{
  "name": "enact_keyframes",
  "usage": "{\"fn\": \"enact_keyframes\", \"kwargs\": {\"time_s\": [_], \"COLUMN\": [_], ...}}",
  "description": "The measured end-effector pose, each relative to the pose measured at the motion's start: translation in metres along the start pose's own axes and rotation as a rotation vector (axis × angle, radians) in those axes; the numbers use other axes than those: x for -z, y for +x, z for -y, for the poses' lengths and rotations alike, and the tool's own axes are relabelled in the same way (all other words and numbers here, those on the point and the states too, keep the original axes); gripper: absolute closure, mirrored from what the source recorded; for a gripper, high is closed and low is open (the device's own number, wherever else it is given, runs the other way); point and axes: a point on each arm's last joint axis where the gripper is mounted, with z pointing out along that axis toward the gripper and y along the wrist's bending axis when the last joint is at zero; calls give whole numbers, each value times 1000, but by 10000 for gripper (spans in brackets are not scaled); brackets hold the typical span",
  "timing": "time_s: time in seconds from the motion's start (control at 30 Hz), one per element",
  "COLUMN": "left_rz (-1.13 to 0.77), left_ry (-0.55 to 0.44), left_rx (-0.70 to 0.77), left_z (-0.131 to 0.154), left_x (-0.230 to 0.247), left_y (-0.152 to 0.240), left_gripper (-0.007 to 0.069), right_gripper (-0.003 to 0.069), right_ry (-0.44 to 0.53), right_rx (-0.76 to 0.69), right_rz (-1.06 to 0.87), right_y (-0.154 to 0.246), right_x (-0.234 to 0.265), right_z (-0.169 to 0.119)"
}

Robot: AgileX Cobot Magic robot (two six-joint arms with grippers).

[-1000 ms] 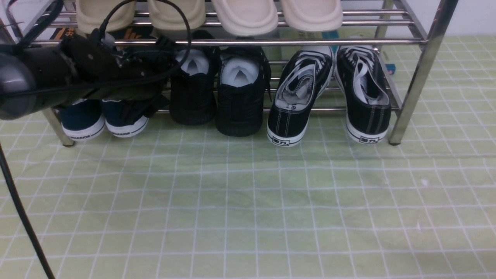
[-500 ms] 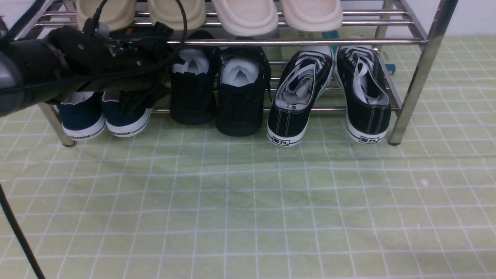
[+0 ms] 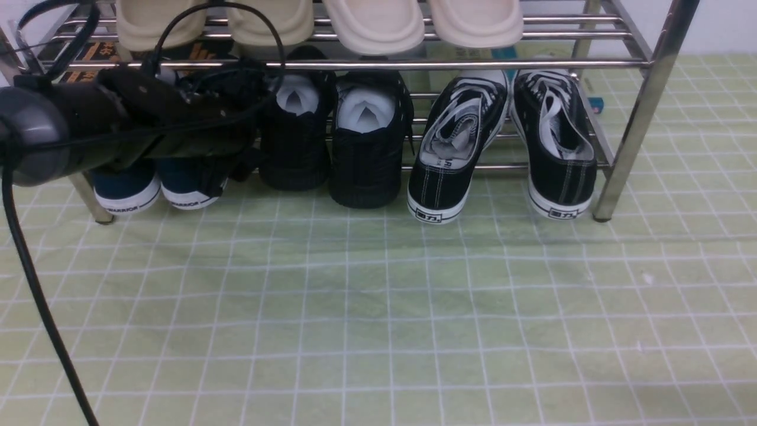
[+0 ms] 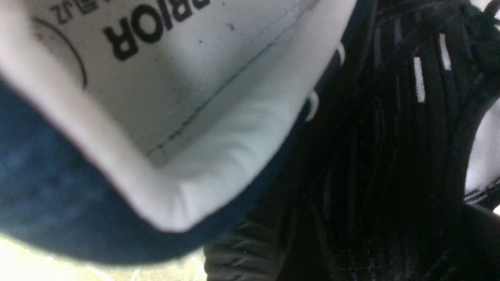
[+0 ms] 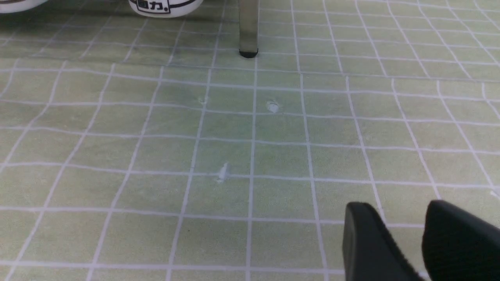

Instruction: Take the shoes off the shelf with your hand from the green coffee tablecloth.

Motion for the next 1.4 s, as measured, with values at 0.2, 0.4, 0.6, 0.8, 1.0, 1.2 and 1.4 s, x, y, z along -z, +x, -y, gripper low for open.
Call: {"fn": "enact_keyframes", "kwargs": {"time_s": [0.2, 0.4, 0.6, 0.8, 1.0, 1.2, 1.4], "left_rz": [15, 8, -12, -67, -127, -174, -221], "left_ry": [-2, -4, -5, 28, 21, -27, -95], "left_rx": [-6, -28, -83, -139, -209, -315, -420], "left_z": [-3, -2, 0, 17, 24, 21, 15], "left_x": [-5, -5, -2, 25, 45, 54, 59], "left_y": [-1, -1, 0, 4, 8, 12, 14], "left_gripper": [258, 520, 592, 592, 592, 592, 592], "right_gripper": [419, 419, 419, 419, 419, 419, 419], "right_ry": [0, 0, 0, 0, 0, 0, 0], "right_rx": [0, 0, 0, 0, 0, 0, 0], "right_rz": [0, 0, 0, 0, 0, 0, 0], "right_y": [0, 0, 0, 0, 0, 0, 0], "right_x": [0, 0, 0, 0, 0, 0, 0], "right_z": [0, 0, 0, 0, 0, 0, 0]}}
